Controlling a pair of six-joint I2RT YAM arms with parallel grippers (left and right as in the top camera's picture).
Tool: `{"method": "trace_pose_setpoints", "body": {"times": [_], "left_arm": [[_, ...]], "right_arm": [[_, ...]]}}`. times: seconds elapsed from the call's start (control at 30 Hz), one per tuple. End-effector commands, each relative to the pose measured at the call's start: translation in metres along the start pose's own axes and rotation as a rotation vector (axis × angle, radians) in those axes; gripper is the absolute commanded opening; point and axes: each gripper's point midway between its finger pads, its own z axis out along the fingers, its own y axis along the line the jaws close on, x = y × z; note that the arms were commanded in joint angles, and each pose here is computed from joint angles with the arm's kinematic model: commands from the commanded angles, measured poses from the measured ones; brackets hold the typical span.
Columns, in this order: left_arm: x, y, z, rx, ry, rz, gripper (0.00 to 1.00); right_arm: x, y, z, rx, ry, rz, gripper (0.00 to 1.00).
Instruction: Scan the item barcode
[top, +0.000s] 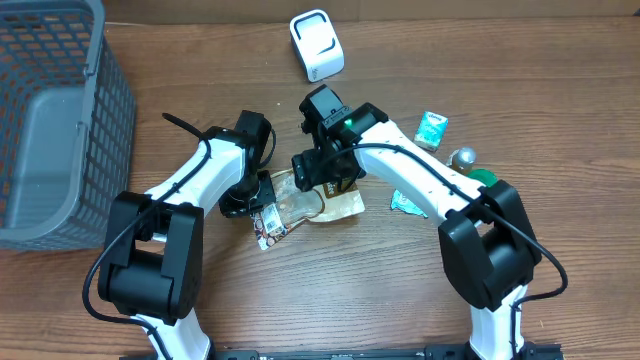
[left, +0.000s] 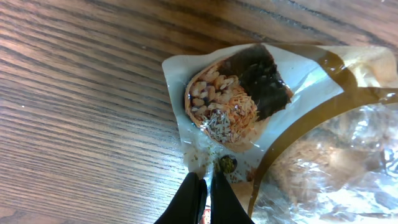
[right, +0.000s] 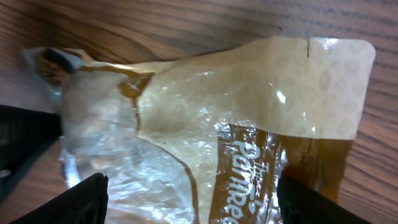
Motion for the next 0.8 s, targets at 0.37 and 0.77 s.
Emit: {"method": "trace_pose_setpoints", "body": {"times": [0.37, 0.77], "left_arm": [[0.002, 0.004, 0.007, -0.017, 0.017, 0.02, 0.04], [0.002, 0.004, 0.006, -0.016, 0.02, 0.041, 0.04]], "right_arm": [[0.036, -0.003, 0.052, -0.074, 0.08, 0.067, 0.88], [0.039, 0.016, 0.057, -0.203, 0.092, 0.139, 0.94]]}}
